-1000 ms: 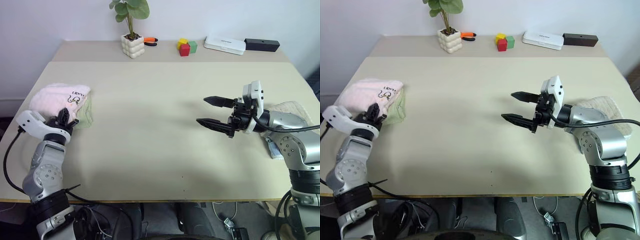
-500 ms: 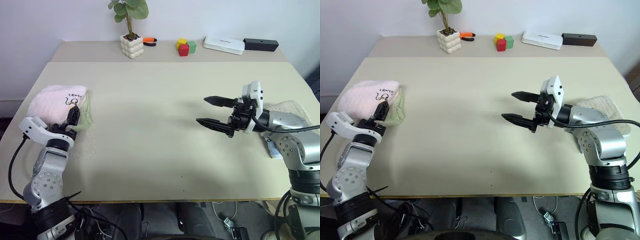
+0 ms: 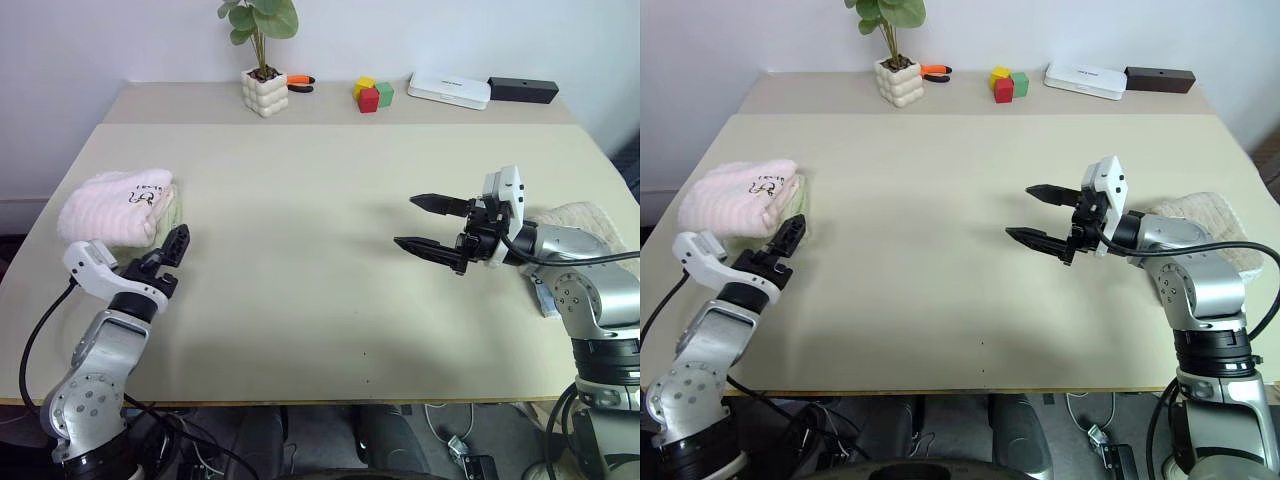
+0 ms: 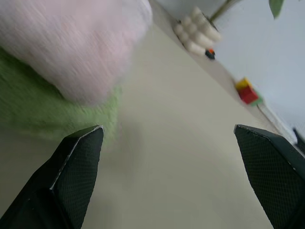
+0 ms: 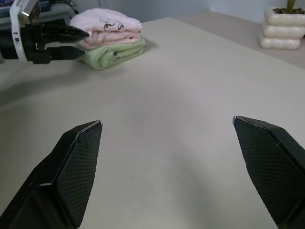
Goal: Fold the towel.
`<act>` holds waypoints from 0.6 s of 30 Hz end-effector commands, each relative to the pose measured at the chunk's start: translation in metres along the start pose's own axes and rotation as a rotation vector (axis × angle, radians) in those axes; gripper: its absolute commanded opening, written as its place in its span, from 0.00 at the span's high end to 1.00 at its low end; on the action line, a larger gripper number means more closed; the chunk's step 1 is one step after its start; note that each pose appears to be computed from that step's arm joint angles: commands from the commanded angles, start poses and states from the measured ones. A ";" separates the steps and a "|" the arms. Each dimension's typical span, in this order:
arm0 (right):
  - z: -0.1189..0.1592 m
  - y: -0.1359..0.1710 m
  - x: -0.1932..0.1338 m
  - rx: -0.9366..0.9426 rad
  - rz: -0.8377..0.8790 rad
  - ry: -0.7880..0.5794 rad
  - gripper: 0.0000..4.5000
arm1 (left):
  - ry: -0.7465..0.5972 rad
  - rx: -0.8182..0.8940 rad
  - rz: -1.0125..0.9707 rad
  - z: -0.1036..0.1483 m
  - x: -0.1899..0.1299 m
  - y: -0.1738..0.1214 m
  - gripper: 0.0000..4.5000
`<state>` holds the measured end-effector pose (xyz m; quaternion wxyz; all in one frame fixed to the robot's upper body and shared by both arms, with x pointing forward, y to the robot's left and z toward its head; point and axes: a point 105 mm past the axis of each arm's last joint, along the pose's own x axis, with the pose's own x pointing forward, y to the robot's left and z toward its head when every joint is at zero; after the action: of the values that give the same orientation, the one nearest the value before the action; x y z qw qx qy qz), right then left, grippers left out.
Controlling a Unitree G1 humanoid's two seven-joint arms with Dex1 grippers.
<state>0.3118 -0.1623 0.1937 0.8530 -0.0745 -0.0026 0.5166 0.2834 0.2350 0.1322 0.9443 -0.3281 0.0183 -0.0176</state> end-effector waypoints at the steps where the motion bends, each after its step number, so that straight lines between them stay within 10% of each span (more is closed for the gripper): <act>1: 0.009 -0.002 -0.005 -0.022 -0.010 -0.032 0.00 | 0.093 0.181 -0.178 -0.020 -0.004 -0.039 0.01; 7: 0.018 0.000 -0.013 -0.019 -0.018 -0.082 0.00 | 0.070 0.431 -0.487 -0.013 0.014 -0.102 0.01; 18: 0.023 0.005 -0.020 -0.075 -0.007 -0.090 0.00 | 0.121 0.871 -0.826 0.006 0.036 -0.104 0.01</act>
<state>0.3032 -0.1773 0.1987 0.8566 -0.0630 -0.0213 0.5116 0.3190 0.1594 0.1893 0.9200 0.0790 -0.0348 -0.3824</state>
